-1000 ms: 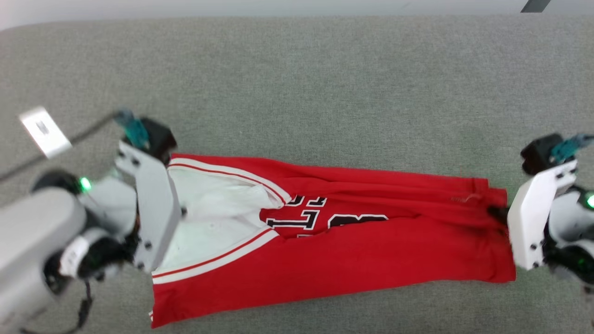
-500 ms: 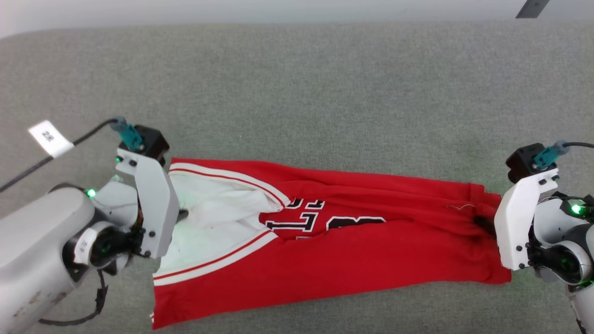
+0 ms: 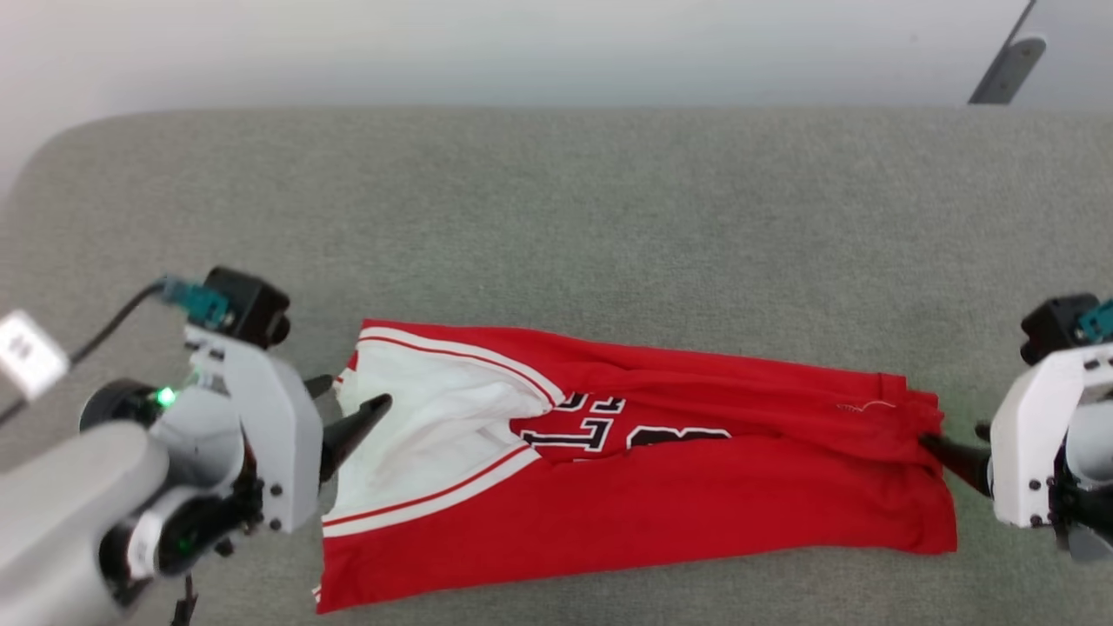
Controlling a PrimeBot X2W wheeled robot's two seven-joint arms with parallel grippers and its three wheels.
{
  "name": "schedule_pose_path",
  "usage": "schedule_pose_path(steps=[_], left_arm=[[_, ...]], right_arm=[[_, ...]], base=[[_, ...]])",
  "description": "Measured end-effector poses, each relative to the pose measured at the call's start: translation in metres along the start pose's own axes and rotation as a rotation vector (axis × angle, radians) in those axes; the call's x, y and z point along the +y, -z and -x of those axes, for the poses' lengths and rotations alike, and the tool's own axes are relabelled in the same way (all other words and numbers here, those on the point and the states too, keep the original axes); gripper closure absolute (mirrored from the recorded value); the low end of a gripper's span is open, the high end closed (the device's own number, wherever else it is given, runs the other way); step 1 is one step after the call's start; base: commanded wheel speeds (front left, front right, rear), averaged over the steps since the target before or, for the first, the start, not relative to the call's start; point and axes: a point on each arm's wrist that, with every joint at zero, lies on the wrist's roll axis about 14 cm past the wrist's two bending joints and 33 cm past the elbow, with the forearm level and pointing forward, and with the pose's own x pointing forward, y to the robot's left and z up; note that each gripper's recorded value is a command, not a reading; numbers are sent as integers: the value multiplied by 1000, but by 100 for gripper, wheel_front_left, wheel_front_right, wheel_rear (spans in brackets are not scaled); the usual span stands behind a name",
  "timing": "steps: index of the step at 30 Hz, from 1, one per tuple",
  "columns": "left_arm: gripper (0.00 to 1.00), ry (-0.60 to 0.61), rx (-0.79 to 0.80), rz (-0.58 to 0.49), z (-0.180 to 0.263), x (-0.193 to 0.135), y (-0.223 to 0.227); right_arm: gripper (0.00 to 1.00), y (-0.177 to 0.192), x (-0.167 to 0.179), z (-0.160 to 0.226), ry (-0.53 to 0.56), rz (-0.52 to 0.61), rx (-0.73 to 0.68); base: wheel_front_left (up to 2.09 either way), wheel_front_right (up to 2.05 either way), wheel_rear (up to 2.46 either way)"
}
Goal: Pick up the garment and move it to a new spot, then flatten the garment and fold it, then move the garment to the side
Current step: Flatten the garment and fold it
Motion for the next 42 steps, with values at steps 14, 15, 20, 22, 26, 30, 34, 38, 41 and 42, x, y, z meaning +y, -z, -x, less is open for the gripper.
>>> schedule_pose_path(steps=[14,15,20,22,26,30,34,38,41,42], left_arm=[[0,-249,-485,57,54,53,3],[0,-271,-504,70,58,58,5],[0,-398,-577,138,77,86,12],[0,-450,-628,150,87,96,9],[0,-534,-661,222,98,110,34],[0,-592,-692,279,109,117,57],[0,-620,-717,305,115,117,75],[0,-642,-748,321,121,119,81],[0,-640,-756,319,121,119,85],[0,-640,-756,316,121,119,86]], right_arm=[[0,24,-3,-22,10,-79,106],[0,25,-4,-25,10,-84,114],[0,27,2,-38,-2,-81,150],[0,28,4,-43,-7,-79,167],[100,26,12,-51,-25,-51,178],[100,22,18,-56,-57,-62,175],[100,22,21,-59,-74,-72,180],[100,20,18,-57,-72,-78,176],[100,18,14,-56,-63,-82,163],[100,17,10,-55,-56,-83,159]], base=[[0,0,0],[0,0,0],[0,0,0],[0,0,0],[0,0,0],[0,0,0],[0,0,0],[0,0,0],[0,0,0],[0,0,0]])
